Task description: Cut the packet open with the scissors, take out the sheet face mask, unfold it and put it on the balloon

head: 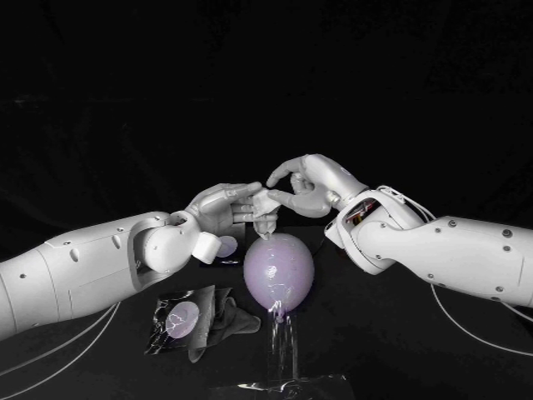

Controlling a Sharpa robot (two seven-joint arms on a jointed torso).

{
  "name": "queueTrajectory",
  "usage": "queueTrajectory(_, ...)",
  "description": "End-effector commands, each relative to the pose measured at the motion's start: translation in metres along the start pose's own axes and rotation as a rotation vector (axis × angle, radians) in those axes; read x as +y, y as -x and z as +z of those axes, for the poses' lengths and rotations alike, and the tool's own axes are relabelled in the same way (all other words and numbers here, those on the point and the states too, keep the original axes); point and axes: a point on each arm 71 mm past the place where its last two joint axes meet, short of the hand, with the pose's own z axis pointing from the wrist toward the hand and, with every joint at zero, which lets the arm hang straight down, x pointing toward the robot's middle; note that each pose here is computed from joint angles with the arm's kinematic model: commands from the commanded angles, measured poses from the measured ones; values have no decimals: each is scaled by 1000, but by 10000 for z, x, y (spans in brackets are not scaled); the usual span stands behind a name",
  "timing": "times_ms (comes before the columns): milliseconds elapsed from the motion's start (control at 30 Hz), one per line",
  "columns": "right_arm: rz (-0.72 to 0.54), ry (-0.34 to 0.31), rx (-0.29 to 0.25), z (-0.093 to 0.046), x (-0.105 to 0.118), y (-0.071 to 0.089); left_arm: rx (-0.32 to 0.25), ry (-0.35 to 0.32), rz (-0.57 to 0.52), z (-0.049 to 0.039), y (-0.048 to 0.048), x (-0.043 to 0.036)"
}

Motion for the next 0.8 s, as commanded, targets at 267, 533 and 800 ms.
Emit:
queueTrajectory(267, -9, 7, 37, -5, 13, -50, -19, -28, 0, 9, -4, -27)
queueTrajectory(533, -15, 3, 38, 6, -2, -59, -22, -38, 3, 8, -13, -32)
queueTrajectory(800, -26, 2, 24, 25, 1, -67, -11, -34, 11, 8, -30, -28)
